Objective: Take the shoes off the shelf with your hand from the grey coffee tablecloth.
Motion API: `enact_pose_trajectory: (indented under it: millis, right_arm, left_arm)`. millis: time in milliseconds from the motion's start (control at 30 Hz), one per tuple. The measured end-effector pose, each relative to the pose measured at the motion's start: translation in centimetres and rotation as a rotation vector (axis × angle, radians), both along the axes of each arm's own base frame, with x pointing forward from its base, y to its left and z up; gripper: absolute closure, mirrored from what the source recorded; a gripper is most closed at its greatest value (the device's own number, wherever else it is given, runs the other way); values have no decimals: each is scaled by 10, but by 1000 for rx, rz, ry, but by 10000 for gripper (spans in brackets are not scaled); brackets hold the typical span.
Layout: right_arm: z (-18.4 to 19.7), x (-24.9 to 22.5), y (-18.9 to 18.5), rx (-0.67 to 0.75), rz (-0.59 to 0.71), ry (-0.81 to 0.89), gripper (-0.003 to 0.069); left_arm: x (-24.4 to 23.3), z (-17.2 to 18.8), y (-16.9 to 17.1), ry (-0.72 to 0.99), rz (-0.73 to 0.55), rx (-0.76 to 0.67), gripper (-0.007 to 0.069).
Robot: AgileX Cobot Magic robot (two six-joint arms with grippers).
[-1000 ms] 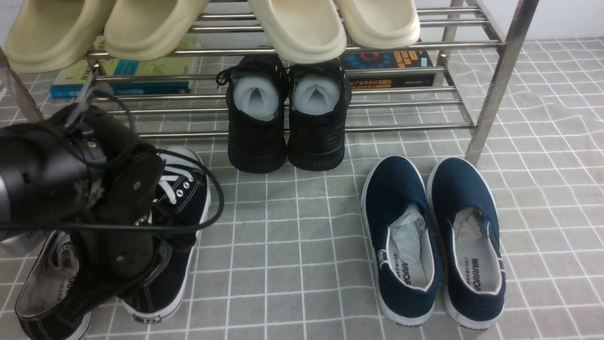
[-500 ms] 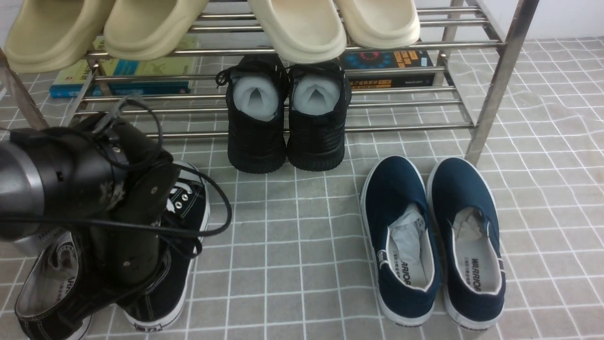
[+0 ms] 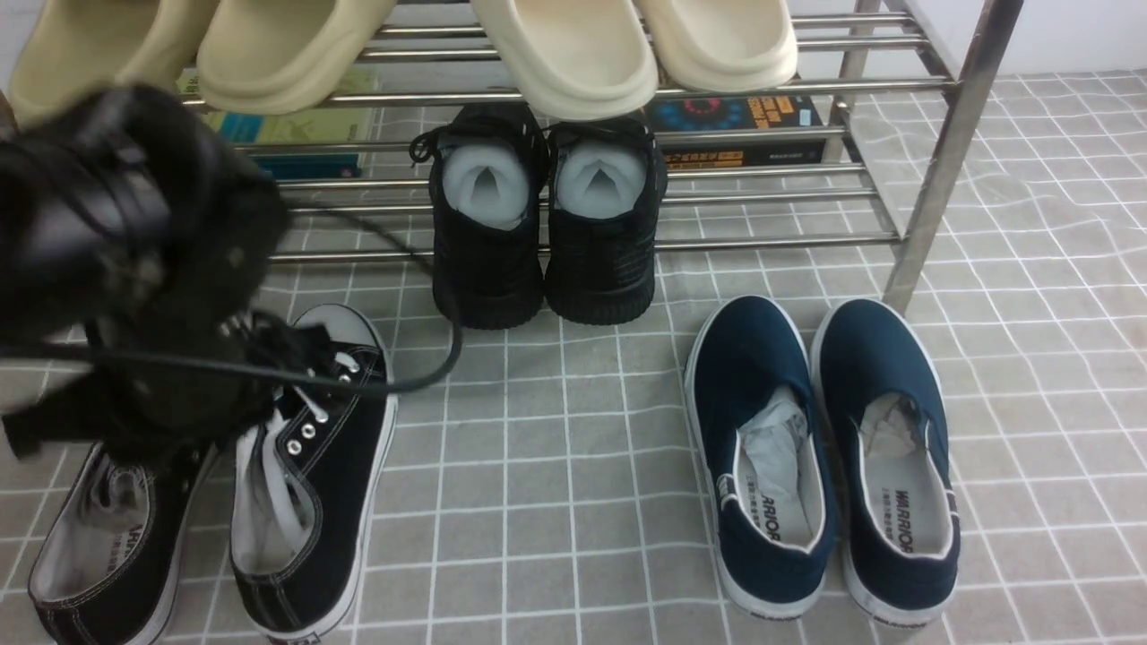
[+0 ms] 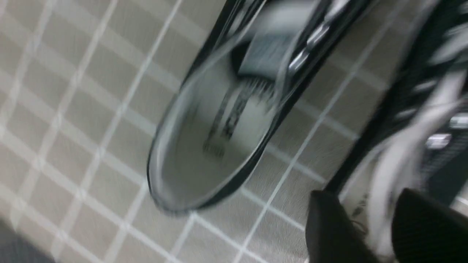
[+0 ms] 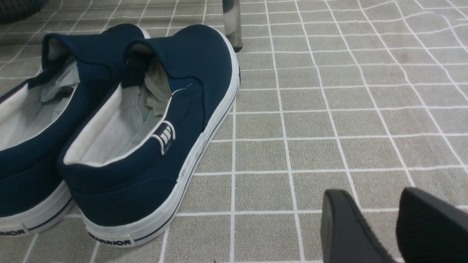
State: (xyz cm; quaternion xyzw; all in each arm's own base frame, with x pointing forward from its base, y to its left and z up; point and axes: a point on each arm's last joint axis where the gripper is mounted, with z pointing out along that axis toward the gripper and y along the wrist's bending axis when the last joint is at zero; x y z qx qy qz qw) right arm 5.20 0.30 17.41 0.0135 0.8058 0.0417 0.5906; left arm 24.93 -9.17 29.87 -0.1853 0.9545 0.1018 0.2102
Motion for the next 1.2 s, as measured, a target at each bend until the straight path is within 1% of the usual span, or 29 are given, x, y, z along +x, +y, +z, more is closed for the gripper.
enact_pose_trajectory:
  millis: [100,167,233,267,300,400,467,500,533,567,700,833,967,1100,1200]
  right_arm:
    - [0,0,0,0,0,0,420]
    - [0,0,0,0,0,0,420]
    - [0,0,0,0,-1,0,420]
    - [0,0,0,0,-1,0,420]
    - [0,0,0,0,-1,0,420]
    - [0,0,0,0,-1,0,420]
    - [0,0,0,0,-1,0,420]
    - [0,0,0,0,-1,0,420]
    - [0,0,0,0,-1,0,420]
    - [0,0,0,0,-1,0,420]
    - [0,0,0,0,-1,0,420]
    - [0,0,0,0,-1,0,420]
    - [0,0,0,0,-1,0,420]
    - [0,0,0,0,-1,0,420]
    - [0,0,0,0,-1,0,420]
  left_arm:
    - [-19,33,2,-8,-245,-32,538]
    - [-38,47,2,6,-396,-82,599]
    - [-58,58,5,-13,-507,-133,620]
    - [-63,60,6,-19,-527,-134,621]
    - [-83,64,11,-36,-596,-173,624]
    - [-118,64,24,-101,-679,-220,624]
    - [-134,62,30,-194,-698,-251,624]
    - [-144,60,35,-296,-709,-272,624]
    - [-149,59,37,-342,-717,-284,624]
    - [-157,56,41,-432,-720,-301,624]
    - [-175,46,51,-566,-726,-322,622]
    - [-186,38,59,-604,-727,-301,621]
    - [-190,35,66,-617,-720,-234,619]
    - [-187,30,66,-611,-690,-243,614]
    - [-184,21,63,-624,-696,-250,612]
